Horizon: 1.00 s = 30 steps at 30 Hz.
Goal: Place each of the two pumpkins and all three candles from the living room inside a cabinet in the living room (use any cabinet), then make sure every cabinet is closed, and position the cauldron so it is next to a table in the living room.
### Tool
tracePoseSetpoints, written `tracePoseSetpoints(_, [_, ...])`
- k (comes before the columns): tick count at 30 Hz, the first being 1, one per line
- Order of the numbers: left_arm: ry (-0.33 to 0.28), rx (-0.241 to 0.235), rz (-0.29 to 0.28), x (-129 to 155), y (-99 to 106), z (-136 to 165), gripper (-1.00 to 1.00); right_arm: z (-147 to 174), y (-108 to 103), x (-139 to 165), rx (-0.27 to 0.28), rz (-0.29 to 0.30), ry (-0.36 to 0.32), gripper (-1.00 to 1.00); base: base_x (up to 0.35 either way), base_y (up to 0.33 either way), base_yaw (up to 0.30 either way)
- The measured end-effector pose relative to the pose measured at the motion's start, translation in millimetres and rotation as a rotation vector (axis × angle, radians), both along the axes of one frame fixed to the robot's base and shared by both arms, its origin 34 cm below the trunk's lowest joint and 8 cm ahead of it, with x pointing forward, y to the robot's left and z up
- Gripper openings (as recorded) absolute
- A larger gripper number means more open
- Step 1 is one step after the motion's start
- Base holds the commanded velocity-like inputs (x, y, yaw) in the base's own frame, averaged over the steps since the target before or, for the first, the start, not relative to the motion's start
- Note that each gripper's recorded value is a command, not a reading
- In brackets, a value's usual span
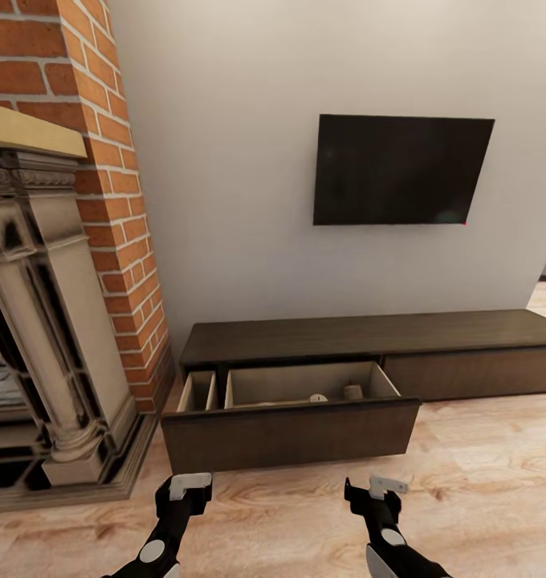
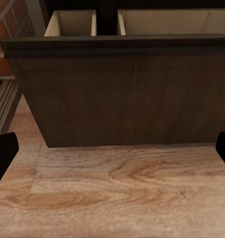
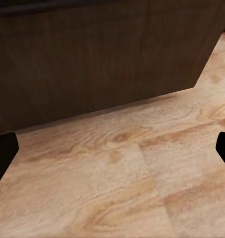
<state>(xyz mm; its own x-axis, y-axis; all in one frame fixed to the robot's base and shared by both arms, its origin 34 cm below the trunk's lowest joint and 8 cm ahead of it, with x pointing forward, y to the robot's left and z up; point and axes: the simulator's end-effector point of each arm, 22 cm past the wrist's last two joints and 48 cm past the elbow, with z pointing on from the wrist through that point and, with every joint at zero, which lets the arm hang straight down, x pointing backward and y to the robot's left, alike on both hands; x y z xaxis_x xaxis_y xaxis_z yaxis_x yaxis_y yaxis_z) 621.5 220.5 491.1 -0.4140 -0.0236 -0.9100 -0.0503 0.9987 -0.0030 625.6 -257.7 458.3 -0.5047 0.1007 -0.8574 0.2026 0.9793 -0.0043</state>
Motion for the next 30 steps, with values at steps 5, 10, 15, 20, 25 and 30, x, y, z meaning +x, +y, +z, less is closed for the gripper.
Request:
tracePoseSetpoints(5, [0.000,0.001,-0.001,-2,0,-11,1.00,13,21,17,0.017,0.046,-0.067,1.00,0.000,0.000,0.000])
tracePoseSetpoints(10, [-0.001,0.001,-0.003,-4,-1,-21,1.00,25,45,28,-0.028,0.138,-0.126,1.00,0.000,0.000,0.000])
tracePoseSetpoints(15, [-0.002,0.002,-0.004,-7,-1,-32,1.00,19,51,28,-0.045,0.162,-0.140,1.00,0.000,0.000,0.000])
tracePoseSetpoints(20, [-0.003,0.002,-0.004,-9,-1,-42,1.00,9,52,26,-0.046,0.166,-0.143,1.00,0.000,0.000,0.000])
tracePoseSetpoints(25, [-0.006,0.001,-0.005,-11,-1,-52,1.00,-5,48,22,-0.052,0.163,-0.136,1.00,0.000,0.000,0.000])
tracePoseSetpoints(30, [-0.007,0.000,-0.006,-14,-2,-63,1.00,-18,46,18,-0.054,0.160,-0.131,1.00,0.000,0.000,0.000])
